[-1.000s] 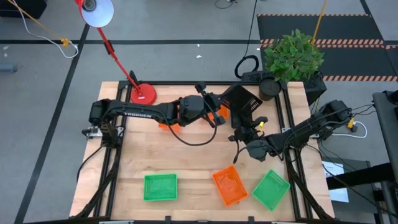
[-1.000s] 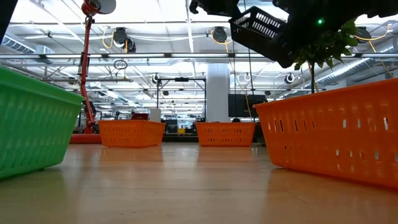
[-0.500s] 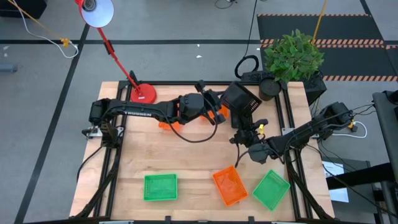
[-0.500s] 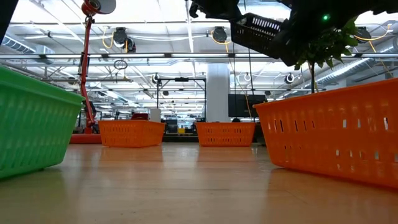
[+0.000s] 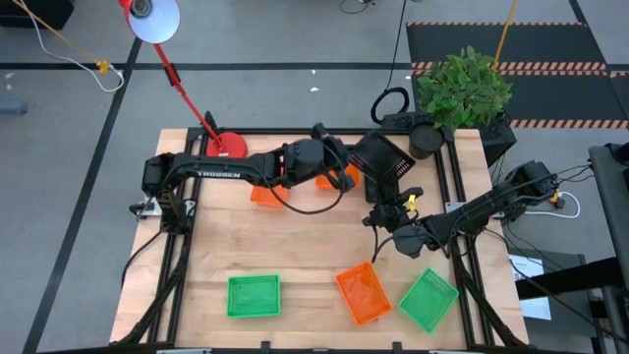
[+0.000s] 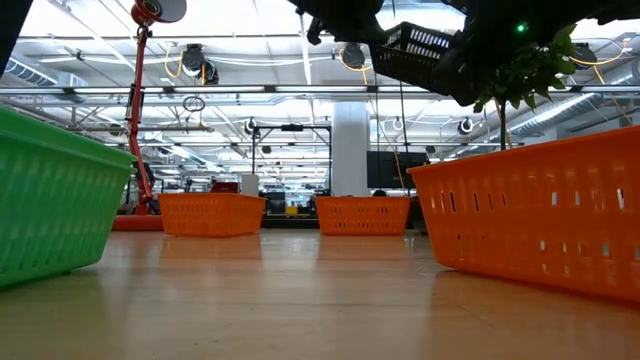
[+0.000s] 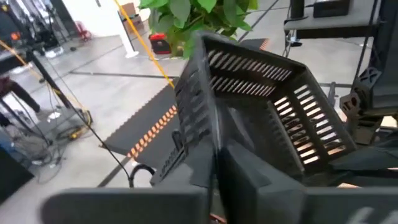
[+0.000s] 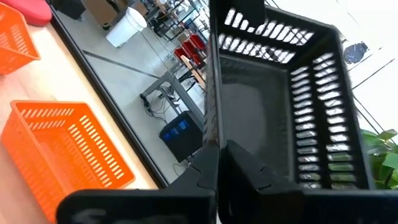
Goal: Stack baskets by color
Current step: Stack the black basket on top of the black basket
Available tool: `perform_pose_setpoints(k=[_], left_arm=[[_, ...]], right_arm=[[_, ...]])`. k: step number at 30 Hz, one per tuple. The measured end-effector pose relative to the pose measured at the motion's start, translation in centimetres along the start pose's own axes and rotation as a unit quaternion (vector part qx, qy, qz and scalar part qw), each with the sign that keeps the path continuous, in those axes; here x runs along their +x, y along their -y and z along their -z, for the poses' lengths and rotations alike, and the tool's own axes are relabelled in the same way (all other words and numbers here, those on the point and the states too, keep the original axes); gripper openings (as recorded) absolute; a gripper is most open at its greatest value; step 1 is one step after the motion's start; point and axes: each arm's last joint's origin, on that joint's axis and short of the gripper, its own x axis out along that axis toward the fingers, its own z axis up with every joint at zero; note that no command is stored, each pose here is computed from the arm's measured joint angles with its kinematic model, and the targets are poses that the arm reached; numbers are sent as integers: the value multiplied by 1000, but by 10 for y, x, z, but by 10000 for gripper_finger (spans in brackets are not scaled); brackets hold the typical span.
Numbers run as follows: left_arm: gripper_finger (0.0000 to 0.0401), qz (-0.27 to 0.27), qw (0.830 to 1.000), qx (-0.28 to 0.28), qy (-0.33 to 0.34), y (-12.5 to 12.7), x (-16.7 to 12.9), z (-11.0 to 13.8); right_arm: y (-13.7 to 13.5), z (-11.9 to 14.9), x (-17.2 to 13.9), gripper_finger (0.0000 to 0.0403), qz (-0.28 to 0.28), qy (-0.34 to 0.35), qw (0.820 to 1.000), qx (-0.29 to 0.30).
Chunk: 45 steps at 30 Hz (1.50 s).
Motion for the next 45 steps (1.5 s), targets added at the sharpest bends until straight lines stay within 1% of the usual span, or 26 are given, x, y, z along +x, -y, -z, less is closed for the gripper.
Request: perform_pose_setpoints(k=[1,4,7,11,14,17,20,22,24,28,29,30,33,35,37,40,42,44,45], left_arm=[[14,0,1000,3,4,1,0,-1],[17,0,1000,11,19,2,-1,-4],[12,-1,999,22,28,4,-2,-6],[10,-7,998,49,44,6,-4,-10],[9,-10,996,77,42,6,-4,-9],[8,-12,993,113,37,4,-3,-8],[14,-1,991,131,24,2,-1,-5],[15,5,991,136,14,-1,0,-3],[10,7,991,137,2,-5,0,-1],[10,21,991,131,-30,-15,-4,2],[14,26,991,126,-35,-18,-5,2],[16,31,992,119,-36,-21,-7,0],[13,52,992,108,-50,-31,-17,-3],[8,64,991,99,-56,-37,-22,-5],[9,68,991,93,-71,-42,-27,-5],[22,66,991,79,-82,-49,-34,-8],[24,66,991,73,-89,-51,-37,-8],[17,71,990,71,-100,-52,-41,-8],[12,76,989,70,-109,-52,-43,-7]], right_arm=[[0,0,0,11,-1,1,1000,1],[1,-1,0,31,-2,1,1000,12],[4,-5,-1,67,-1,2,999,52],[8,-12,-6,132,-20,18,993,112],[10,-17,-14,190,-55,50,987,146],[12,-20,-24,242,-86,83,982,147],[14,-22,-34,277,-98,102,983,114],[14,-22,-41,287,-105,114,984,87],[15,-21,-49,288,-113,127,983,70],[16,-20,-64,275,-121,145,982,21],[18,-20,-66,271,-118,143,982,21],[21,-21,-67,266,-118,142,982,33],[33,-26,-67,259,-135,157,974,88],[39,-28,-67,257,-164,184,959,138],[47,-32,-66,257,-205,222,933,195],[54,-38,-55,257,-271,281,883,261],[54,-42,-42,257,-313,309,846,302],[53,-45,-26,256,-357,327,805,342],[50,-45,-18,254,-373,325,792,359]])
